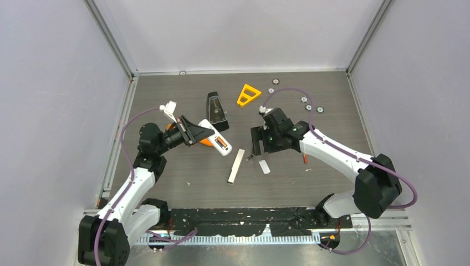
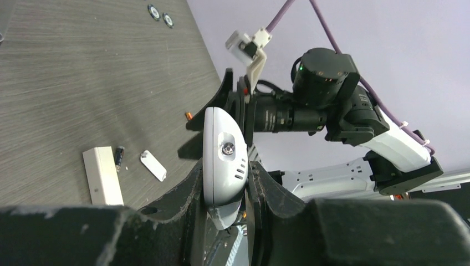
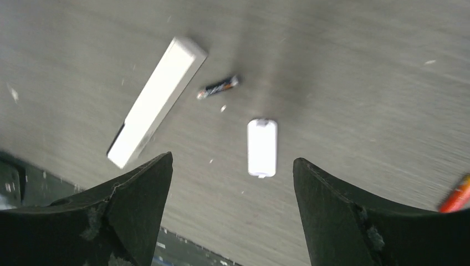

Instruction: Load the batteries into the remote control

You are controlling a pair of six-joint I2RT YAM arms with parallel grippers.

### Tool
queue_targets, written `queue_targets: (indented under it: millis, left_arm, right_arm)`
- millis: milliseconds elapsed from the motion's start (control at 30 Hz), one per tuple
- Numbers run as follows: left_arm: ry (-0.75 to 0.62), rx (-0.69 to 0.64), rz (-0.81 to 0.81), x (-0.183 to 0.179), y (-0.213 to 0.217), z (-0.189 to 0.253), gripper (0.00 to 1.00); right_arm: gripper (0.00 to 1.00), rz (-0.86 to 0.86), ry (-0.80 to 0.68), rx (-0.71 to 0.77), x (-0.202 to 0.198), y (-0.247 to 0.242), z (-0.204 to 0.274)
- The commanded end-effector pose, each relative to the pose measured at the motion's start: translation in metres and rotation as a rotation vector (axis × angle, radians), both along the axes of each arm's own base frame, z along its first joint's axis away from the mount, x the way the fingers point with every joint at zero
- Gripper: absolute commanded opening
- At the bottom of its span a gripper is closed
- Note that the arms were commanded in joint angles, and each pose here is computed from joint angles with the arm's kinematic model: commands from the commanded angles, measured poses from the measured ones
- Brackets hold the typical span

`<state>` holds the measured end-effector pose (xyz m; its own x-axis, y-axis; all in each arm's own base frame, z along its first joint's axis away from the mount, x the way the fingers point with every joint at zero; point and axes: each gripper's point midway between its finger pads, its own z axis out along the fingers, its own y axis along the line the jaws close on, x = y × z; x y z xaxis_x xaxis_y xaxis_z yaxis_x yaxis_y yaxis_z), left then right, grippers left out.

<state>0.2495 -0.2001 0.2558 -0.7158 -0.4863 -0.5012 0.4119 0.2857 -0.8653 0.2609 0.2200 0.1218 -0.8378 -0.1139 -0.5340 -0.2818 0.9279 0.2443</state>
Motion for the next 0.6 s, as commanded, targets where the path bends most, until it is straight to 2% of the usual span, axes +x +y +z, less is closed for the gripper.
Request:
queue_targets:
  millis: [0, 233, 333, 433, 567]
  left_arm:
    - [-0.108, -0.009, -0.042, -0.005, -0.002, 0.011, 0.0]
    - [-0.16, -0.021, -0.071, -0.011, -0.004, 0.017, 0.0]
    - [-0.155, -0.029, -0.057, -0.01, -0.003, 0.019, 0.0]
    - [-0.136, -0.042, -0.023, -0.005, 0.0, 0.021, 0.0]
    - [-0.122, -0.066, 0.003, -0.003, 0.001, 0.025, 0.0]
  right_arm:
    - [0.86, 0.228, -0.062, 0.131, -0.02, 0.039, 0.018]
    - [0.88, 0.295, -0.108, 0.106, -0.017, 0.045, 0.024]
    - [0.89, 0.422, -0.162, 0.26, -0.03, 0.07, 0.056]
    - [0.91, 0.468, -0.241, 0.403, -0.036, 0.085, 0.088]
    - [0.91, 0.455, -0.294, 0.45, -0.036, 0.085, 0.106]
